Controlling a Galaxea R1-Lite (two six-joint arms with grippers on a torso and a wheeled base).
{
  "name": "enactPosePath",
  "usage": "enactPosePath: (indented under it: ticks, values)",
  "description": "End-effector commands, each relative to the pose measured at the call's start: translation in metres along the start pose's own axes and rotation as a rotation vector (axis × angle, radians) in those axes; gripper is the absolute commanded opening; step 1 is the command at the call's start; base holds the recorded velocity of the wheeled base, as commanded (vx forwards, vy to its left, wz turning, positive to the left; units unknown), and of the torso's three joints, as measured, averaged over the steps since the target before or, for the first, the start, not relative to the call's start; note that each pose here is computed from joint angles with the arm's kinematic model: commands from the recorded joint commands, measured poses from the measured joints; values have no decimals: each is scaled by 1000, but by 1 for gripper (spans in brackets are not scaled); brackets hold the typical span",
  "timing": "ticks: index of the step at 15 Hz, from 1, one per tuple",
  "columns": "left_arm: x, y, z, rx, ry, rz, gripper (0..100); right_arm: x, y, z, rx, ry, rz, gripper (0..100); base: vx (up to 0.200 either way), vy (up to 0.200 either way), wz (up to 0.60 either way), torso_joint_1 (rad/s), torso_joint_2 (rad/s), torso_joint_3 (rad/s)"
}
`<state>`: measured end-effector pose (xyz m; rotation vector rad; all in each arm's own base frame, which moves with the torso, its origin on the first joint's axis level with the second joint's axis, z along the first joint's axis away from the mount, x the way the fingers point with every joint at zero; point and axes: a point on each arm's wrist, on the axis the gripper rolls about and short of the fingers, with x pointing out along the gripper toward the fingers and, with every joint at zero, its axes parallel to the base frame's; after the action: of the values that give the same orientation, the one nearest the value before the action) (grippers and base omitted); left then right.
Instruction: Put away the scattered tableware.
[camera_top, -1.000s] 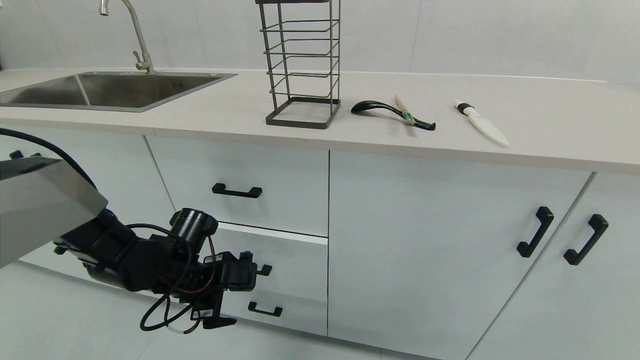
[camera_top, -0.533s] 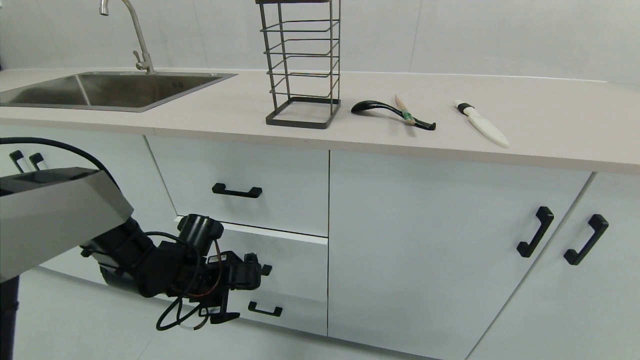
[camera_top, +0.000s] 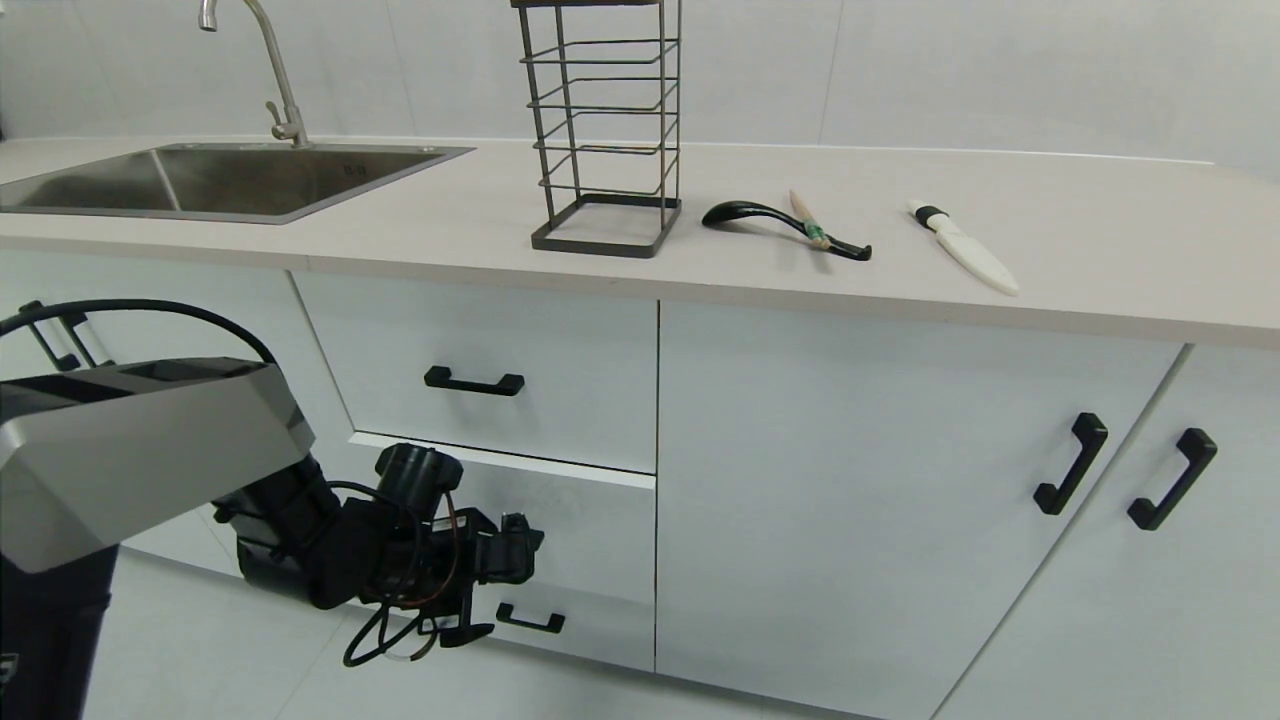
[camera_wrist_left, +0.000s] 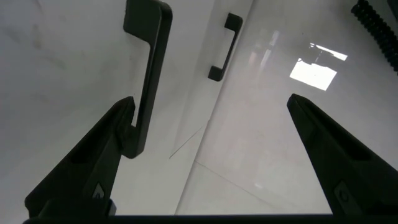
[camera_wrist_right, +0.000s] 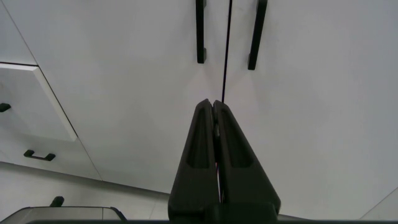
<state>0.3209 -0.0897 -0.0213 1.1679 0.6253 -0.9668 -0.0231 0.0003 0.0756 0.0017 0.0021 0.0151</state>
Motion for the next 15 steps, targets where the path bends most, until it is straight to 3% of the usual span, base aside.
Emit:
enactPosePath:
  ticks: [1,5,7,12,15]
  values:
    - [8,0,1,7,0,-9,100,0,0,0,0,1,0,0,0,0,0,0,0,0]
    - [12,-9,10,36,-8,-47,100,0,0,0,0,1,0,0,0,0,0,0,0,0]
    - [9,-16,10,36,-6,-65,100,0,0,0,0,2,0,0,0,0,0,0,0,0]
    - [-8,-10,15,37,-23,-23,100,0,0,0,0,1,0,0,0,0,0,0,0,0]
    - [-61,-13,22,42,-55,49,100,0,0,0,0,1,0,0,0,0,0,0,0,0]
